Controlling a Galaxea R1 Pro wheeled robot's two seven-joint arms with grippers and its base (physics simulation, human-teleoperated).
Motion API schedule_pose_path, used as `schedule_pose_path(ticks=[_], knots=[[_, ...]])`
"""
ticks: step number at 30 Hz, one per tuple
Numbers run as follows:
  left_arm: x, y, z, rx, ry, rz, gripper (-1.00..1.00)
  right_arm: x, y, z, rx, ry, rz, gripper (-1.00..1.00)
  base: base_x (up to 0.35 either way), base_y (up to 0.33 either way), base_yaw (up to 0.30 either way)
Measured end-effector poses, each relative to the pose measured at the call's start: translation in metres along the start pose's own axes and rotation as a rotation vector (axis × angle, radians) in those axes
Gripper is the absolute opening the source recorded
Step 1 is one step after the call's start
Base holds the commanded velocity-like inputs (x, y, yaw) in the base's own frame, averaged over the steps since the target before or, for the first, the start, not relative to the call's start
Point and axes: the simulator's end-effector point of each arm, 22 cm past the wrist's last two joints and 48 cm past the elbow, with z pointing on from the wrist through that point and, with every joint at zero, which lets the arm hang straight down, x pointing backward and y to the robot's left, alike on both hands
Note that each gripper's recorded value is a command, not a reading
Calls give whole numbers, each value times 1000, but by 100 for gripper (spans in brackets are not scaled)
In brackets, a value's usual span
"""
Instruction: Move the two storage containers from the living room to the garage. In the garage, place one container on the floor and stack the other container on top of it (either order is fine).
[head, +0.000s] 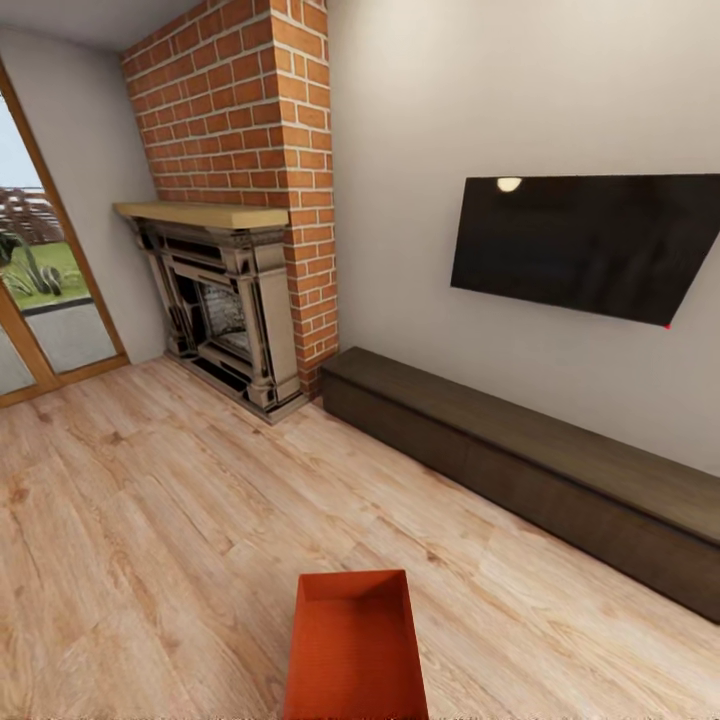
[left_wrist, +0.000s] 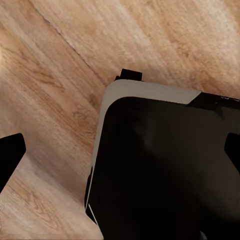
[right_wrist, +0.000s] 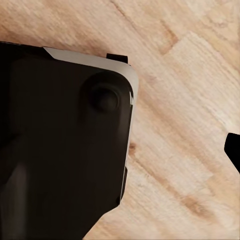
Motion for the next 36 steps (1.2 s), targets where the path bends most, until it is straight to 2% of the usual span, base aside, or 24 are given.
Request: schedule_pose_path(ticks=[28,36], knots=[[18,3,3,-8,44,4,100,18,2,0,-6,45,-2,100,0,9,0],[24,4,3,-12,60,-7,100,22,3,0,-8,57,-3,100,0,0,0]])
